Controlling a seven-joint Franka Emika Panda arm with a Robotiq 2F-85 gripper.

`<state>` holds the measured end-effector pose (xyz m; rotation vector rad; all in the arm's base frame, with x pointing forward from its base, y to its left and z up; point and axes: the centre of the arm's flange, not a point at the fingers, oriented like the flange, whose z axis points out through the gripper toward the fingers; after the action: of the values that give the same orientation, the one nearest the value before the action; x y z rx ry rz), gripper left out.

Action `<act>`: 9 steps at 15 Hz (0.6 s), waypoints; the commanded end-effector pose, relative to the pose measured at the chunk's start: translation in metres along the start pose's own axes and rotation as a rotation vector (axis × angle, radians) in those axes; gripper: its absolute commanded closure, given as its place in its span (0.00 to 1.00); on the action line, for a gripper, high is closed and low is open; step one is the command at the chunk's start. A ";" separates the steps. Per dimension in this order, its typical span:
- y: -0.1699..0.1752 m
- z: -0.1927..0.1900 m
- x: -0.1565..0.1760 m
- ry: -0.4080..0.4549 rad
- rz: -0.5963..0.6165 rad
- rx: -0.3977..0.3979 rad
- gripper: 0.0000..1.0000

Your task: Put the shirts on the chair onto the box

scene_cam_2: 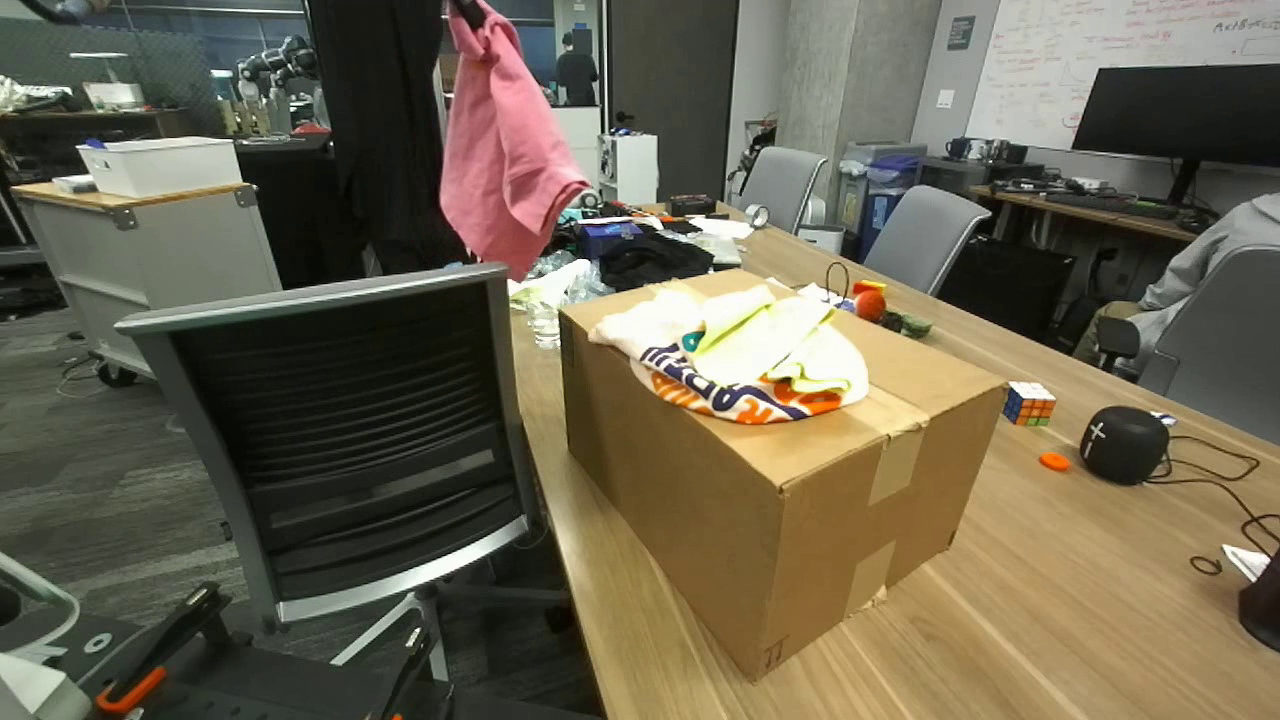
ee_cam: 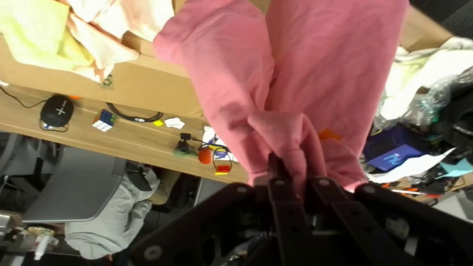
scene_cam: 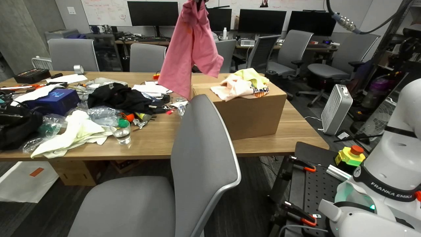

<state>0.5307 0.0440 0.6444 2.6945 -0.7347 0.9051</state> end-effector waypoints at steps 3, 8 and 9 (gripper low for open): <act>0.049 -0.003 0.042 0.115 0.187 -0.129 0.98; 0.087 0.003 0.059 0.219 0.303 -0.274 0.98; 0.093 0.005 0.061 0.232 0.329 -0.304 0.98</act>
<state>0.5284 -0.0490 0.6692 2.3286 -1.0870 1.0253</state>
